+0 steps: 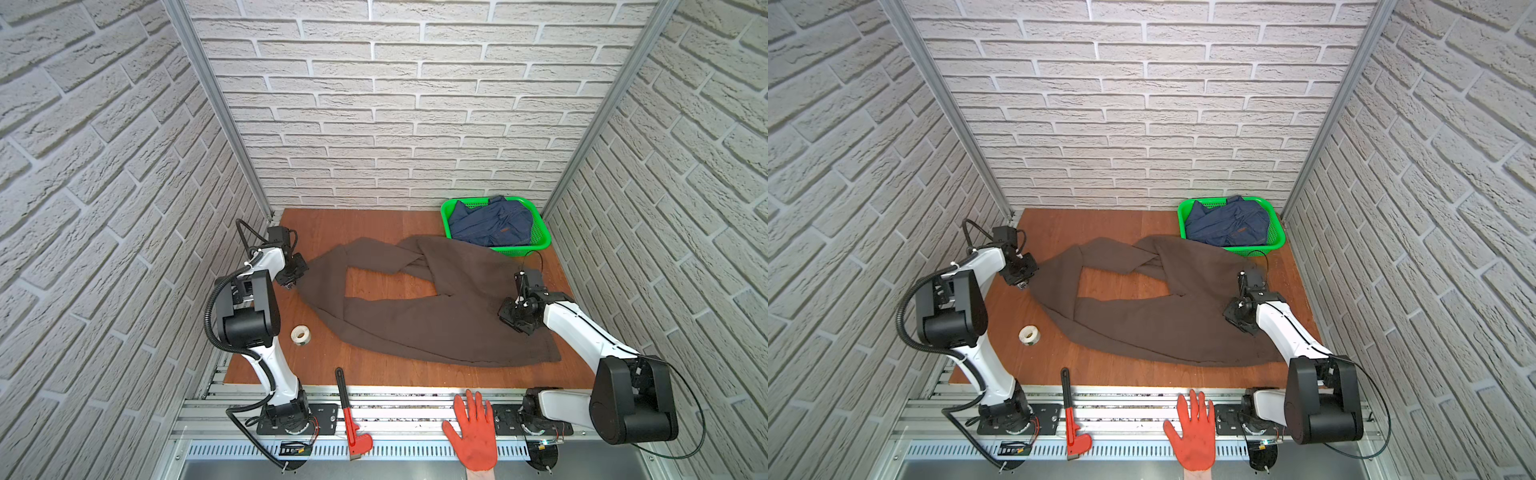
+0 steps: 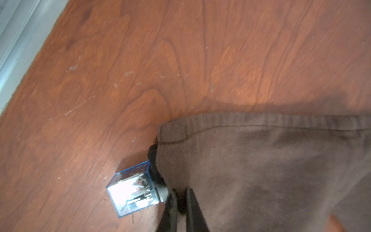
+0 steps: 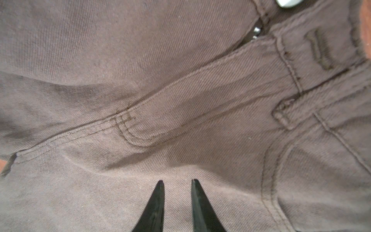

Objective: Fold and stack the trousers
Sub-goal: Flatten out the trousers at the center of the table.

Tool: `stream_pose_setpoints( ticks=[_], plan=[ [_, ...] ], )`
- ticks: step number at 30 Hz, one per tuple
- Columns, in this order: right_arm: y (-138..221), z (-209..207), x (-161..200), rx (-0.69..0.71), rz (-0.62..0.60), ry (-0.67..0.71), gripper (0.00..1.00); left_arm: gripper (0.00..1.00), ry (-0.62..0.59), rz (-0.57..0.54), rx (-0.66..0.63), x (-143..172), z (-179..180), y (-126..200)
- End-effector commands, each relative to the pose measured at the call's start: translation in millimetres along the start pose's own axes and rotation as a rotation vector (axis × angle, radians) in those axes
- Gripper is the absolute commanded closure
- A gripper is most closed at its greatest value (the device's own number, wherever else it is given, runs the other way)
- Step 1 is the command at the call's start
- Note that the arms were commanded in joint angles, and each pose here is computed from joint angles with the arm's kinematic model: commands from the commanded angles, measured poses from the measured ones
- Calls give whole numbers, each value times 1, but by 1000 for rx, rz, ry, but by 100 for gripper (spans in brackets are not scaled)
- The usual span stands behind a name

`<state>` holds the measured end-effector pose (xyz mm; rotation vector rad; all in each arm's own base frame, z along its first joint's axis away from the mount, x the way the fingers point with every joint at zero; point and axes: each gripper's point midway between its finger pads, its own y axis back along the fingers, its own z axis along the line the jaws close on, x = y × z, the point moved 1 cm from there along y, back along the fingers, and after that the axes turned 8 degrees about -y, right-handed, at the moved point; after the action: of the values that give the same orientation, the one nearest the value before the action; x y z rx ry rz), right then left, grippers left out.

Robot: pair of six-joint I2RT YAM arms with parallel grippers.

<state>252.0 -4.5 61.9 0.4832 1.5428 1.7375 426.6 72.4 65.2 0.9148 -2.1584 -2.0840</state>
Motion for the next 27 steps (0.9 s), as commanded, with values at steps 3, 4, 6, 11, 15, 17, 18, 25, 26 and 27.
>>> stream_pose_setpoints(
  ticks=[3,4,6,11,15,17,18,25,26,27],
  plan=[
    [5,4,-3,-6,-15,15,74,99,-12,-114,54,-25,-10,35],
    [5,4,-3,-5,-14,15,74,100,-15,-145,61,-28,-12,48],
    [6,5,-4,-5,-17,17,74,100,-22,-211,69,-35,-15,78],
    [7,4,-6,1,-25,13,74,100,2,-369,0,-32,3,165],
    [5,3,-5,2,-30,3,74,100,115,-431,-83,8,40,205],
    [5,2,-5,4,-33,-2,74,100,191,-441,-134,37,61,212],
    [5,1,-5,2,-35,-5,74,100,228,-437,-160,55,72,210],
    [2,-6,0,25,-27,-2,74,100,357,-399,-226,124,102,188],
    [2,-8,1,32,-25,-3,74,100,367,-405,-238,129,105,188],
    [2,-10,2,37,-26,-5,74,100,372,-411,-248,132,108,190]
  ],
)
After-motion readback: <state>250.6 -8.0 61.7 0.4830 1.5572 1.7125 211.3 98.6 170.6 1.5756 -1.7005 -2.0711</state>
